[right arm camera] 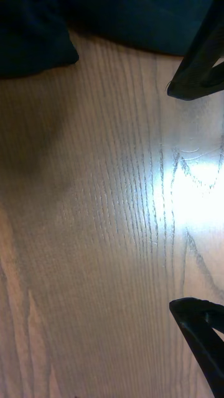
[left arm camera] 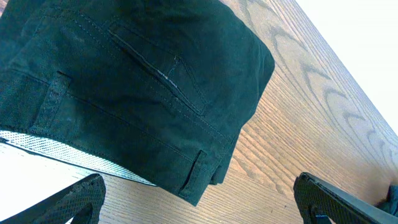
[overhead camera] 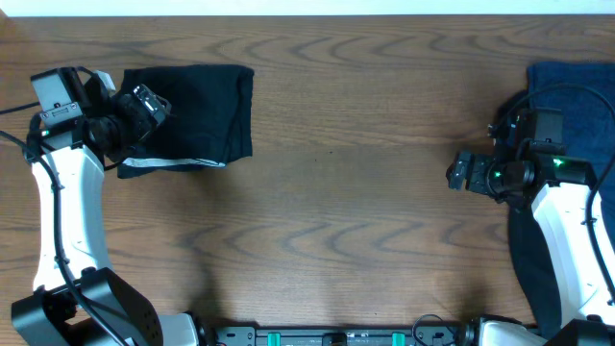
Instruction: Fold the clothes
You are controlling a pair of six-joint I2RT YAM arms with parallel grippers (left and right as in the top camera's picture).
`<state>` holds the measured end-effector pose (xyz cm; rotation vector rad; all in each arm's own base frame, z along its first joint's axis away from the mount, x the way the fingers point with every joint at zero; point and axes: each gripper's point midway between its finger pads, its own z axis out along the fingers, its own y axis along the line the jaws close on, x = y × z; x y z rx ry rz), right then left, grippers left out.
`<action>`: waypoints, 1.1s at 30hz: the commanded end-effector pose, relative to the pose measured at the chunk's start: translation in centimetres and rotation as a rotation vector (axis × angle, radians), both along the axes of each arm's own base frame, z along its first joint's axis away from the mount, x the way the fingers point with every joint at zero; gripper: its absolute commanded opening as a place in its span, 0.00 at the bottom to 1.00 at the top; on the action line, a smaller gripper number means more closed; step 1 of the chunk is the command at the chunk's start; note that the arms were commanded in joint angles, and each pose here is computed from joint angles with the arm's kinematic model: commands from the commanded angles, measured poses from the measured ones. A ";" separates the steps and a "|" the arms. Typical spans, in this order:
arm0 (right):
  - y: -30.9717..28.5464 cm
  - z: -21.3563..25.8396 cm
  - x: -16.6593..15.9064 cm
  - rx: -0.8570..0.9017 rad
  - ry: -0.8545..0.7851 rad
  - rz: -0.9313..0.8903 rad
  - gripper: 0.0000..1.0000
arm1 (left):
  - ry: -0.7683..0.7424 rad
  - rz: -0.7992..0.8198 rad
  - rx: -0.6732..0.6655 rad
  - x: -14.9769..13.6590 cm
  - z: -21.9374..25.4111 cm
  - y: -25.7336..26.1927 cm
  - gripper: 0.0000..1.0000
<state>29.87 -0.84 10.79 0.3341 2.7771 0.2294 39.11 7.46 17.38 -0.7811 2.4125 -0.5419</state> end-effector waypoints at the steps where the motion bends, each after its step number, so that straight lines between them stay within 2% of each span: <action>1: -0.3 0.1 0.0 -0.010 -0.003 0.006 0.99 | -0.002 0.001 0.001 -0.1 0.1 -0.1 0.98; 9: -0.3 0.1 0.0 -0.010 -0.003 0.006 0.99 | -0.002 0.001 0.001 -0.1 0.1 -0.1 0.98; 13: -0.3 2.1 -0.1 -0.026 -0.079 0.004 0.99 | -0.002 0.001 0.001 -0.1 0.1 -0.1 0.98; 16: 0.0 5.5 -0.5 -0.034 -0.203 0.009 0.99 | -0.002 0.001 0.001 -0.1 0.1 -0.1 0.98; 22: 2.2 15.0 -2.6 -0.056 -0.585 0.078 0.99 | -0.002 0.001 0.001 -0.1 0.1 -0.1 0.98; 27: 4.8 21.7 -6.7 -0.040 -0.877 0.173 0.99 | -0.002 0.001 0.001 -0.1 0.1 -0.1 0.98; 33: 5.8 25.0 -11.5 -0.013 -1.089 0.223 0.99 | -0.002 0.001 0.001 -0.1 0.1 -0.1 0.98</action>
